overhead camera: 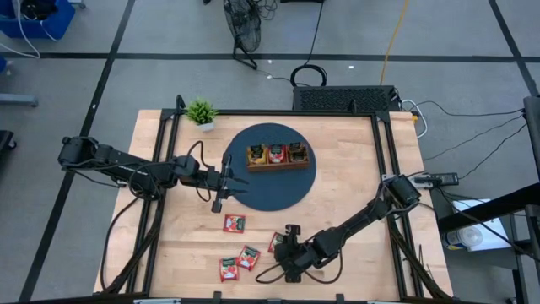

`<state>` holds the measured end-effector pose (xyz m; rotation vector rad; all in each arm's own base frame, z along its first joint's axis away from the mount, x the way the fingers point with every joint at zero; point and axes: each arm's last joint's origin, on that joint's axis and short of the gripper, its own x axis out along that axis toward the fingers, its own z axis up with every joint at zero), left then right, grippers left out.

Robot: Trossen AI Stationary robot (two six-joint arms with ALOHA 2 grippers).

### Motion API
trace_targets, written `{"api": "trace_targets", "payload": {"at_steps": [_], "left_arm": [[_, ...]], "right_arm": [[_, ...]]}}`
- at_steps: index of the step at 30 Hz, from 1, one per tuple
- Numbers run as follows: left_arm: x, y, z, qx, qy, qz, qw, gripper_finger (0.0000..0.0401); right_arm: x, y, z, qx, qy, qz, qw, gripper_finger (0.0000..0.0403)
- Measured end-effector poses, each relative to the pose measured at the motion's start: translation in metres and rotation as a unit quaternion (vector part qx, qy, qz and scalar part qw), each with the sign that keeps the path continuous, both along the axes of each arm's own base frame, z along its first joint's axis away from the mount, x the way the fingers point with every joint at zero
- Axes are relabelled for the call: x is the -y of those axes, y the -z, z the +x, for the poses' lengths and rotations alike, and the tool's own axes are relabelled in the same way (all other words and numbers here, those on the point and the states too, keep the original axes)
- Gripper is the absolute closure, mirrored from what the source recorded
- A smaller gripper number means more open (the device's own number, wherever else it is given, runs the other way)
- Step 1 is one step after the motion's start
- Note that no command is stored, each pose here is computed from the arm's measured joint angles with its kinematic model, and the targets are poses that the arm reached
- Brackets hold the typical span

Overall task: Pick & Place Tea
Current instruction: Put the red tea bag into the middle section of the wooden organizer

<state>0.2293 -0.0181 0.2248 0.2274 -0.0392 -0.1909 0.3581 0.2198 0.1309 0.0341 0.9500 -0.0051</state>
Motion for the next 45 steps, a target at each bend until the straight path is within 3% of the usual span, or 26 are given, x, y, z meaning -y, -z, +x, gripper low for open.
{"api": "trace_targets", "payload": {"at_steps": [9,13,18,22,24,27,29,34,38,41,45], "left_arm": [[0.0,0.0,0.0,0.0,0.0,0.0,1.0,0.0288],[0.0,0.0,0.0,0.0,0.0,0.0,1.0,0.0288],[0.0,0.0,0.0,0.0,0.0,0.0,1.0,0.0288],[0.0,0.0,0.0,0.0,0.0,0.0,1.0,0.0288],[0.0,0.0,0.0,0.0,0.0,0.0,1.0,0.0288],[0.0,0.0,0.0,0.0,0.0,0.0,1.0,0.0288],[0.0,0.0,0.0,0.0,0.0,0.0,1.0,0.0288],[0.0,0.0,0.0,0.001,0.0,0.0,1.0,0.0288],[0.0,-0.002,0.0,0.013,0.0,-0.001,1.0,0.0288],[0.0,-0.007,0.0,0.034,0.0,-0.016,0.999,0.0288],[0.0,-0.011,-0.001,0.044,-0.001,-0.062,0.997,0.0288]], "right_arm": [[0.002,0.028,-0.001,-0.042,0.03,-0.016,0.999,0.0212],[0.004,0.027,-0.006,-0.064,0.032,-0.029,0.997,0.0265],[-0.004,0.018,-0.013,-0.054,-0.011,-0.053,0.997,0.038],[-0.015,0.007,-0.026,-0.033,-0.038,-0.11,0.993,0.0388],[-0.018,0.0,-0.034,-0.023,-0.052,-0.163,0.985,0.0393],[-0.019,-0.02,-0.041,0.028,-0.049,-0.258,0.965,0.0394],[-0.019,-0.028,-0.043,0.058,-0.041,-0.33,0.941,0.0394],[-0.01,-0.028,-0.044,0.096,0.003,-0.536,0.839,0.0394],[0.021,-0.016,-0.038,0.072,0.054,-0.632,0.77,0.0394],[0.051,-0.007,-0.029,0.042,0.087,-0.652,0.752,0.0394],[0.093,0.003,-0.014,-0.002,0.113,-0.631,0.768,0.0394]]}}
